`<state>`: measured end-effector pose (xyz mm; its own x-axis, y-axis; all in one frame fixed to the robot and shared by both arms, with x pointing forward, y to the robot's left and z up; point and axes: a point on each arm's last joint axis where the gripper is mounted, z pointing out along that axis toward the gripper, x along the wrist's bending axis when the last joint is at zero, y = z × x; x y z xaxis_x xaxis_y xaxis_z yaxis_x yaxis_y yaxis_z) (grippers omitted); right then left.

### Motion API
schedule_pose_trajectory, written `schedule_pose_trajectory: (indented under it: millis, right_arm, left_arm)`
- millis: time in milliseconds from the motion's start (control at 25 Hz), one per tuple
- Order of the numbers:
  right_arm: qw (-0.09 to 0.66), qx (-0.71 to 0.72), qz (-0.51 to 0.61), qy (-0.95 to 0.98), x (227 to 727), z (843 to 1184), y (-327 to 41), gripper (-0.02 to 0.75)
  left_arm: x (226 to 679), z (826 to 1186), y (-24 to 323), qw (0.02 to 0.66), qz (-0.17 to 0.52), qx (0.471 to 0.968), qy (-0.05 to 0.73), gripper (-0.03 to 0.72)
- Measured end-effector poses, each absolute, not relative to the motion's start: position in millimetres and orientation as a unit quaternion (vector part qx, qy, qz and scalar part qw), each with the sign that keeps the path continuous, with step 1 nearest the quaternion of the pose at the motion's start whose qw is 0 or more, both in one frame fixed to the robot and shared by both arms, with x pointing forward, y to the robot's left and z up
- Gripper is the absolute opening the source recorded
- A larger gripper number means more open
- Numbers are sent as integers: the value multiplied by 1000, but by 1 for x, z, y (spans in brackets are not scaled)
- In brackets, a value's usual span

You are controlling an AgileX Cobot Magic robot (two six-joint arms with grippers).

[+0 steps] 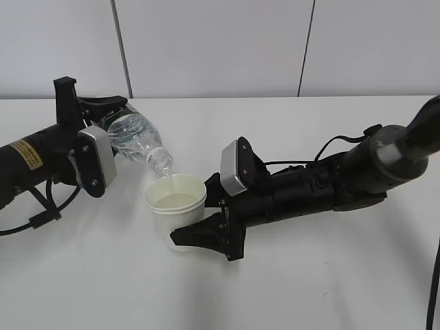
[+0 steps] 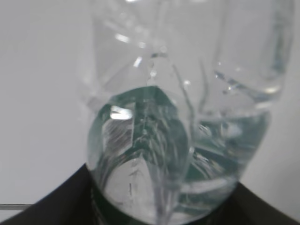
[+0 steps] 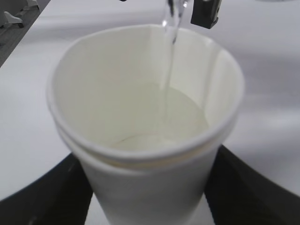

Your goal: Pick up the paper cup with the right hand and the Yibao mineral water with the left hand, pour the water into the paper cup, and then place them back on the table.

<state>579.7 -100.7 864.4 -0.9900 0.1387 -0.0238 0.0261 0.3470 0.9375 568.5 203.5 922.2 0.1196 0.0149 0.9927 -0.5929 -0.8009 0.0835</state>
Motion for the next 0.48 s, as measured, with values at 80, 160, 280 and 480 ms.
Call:
schedule_pose_trajectory:
  millis: [80, 160, 280, 480]
  right_arm:
    - [49, 50, 569, 819, 580, 864, -101, 531]
    - [49, 50, 569, 819, 580, 864, -101, 531]
    - [49, 50, 568, 820, 580, 864, -101, 531]
    - [49, 50, 568, 820, 580, 864, -101, 531]
  left_arm:
    - [568, 922, 204, 241, 631, 708, -204, 384]
    - [568, 922, 204, 240, 632, 708, -205, 384]
    - [568, 922, 204, 240, 632, 708, -205, 384]
    - [568, 922, 204, 243, 630, 709, -201, 384]
